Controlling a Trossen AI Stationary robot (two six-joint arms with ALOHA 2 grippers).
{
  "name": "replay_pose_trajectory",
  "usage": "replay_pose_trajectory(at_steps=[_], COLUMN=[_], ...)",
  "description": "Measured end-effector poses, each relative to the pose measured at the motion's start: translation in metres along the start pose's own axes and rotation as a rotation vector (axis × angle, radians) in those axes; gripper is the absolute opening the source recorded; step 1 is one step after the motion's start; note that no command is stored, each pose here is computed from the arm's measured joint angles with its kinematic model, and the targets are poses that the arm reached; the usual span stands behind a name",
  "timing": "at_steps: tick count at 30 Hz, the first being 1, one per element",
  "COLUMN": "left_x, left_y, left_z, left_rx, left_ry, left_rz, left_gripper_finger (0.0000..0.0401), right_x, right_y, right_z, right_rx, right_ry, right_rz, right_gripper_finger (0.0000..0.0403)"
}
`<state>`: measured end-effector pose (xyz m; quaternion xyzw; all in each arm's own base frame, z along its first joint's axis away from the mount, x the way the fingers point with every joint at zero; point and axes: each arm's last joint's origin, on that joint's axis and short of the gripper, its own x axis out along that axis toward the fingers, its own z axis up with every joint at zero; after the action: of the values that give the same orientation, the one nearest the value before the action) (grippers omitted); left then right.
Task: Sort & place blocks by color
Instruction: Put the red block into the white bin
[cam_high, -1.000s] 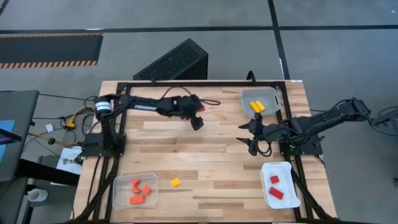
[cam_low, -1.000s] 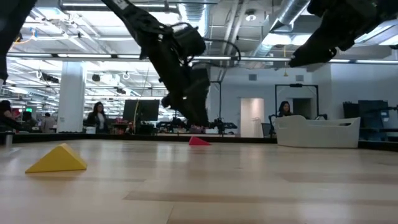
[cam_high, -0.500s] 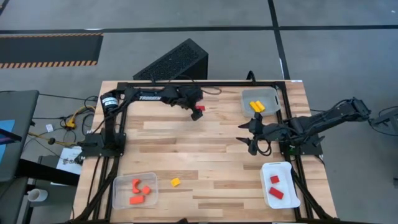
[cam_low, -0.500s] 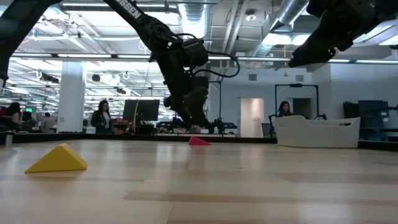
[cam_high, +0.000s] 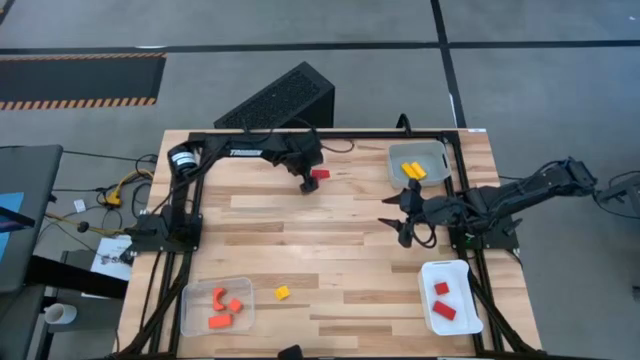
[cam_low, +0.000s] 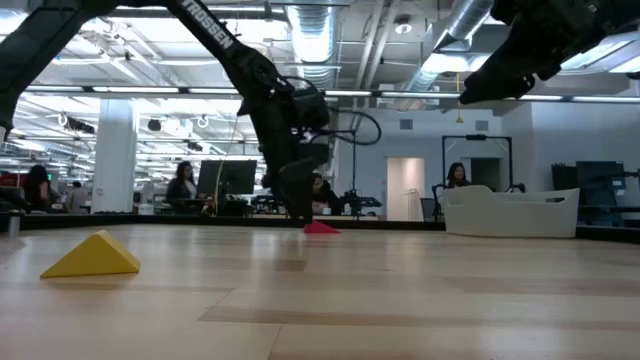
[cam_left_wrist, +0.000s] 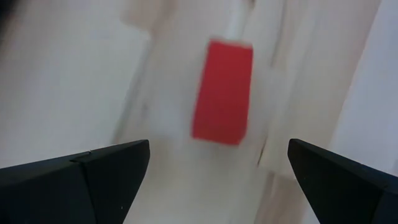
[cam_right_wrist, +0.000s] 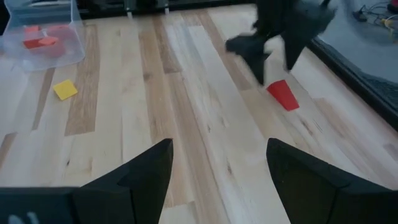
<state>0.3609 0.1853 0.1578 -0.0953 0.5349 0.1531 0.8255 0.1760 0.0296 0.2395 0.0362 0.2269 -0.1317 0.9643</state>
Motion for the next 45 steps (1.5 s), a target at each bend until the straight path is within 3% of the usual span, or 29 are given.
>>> replay_pose_trajectory(at_steps=[10,15,21,31,38,45], left_x=[0.022,0.028,0.031,0.031,0.032,0.028], left_y=[0.001,0.002,0.003,0.015,0.015,0.001], left_z=[0.017,0.026,0.026,0.023,0.022,0.023], left_rx=[0.07,0.103,0.115,0.022,0.022,0.096], left_ry=[0.063,0.093,0.12,0.153,0.162,0.183], left_rz=[0.015,0.004,0.006,0.085,0.12,0.194], left_gripper_finger=[0.0368,0.0347,0.0275,0.0096,0.0097,0.0117], right_x=[0.002,0.002,0.001,0.001,0.001,0.001], right_y=[-0.004,-0.004,-0.004,-0.004,-0.004,-0.004], right_z=[0.002,0.002,-0.001,-0.002,-0.002,-0.002], right_rx=[-0.008,-0.012,-0.019,-0.02,-0.019,-0.018], right_ry=[-0.016,-0.008,0.014,0.024,0.024,0.025], right_rz=[-0.017,-0.017,-0.017,-0.02,-0.02,-0.02], right_gripper_finger=[0.0281,0.0281,0.0281,0.0281,0.0281,0.0281])
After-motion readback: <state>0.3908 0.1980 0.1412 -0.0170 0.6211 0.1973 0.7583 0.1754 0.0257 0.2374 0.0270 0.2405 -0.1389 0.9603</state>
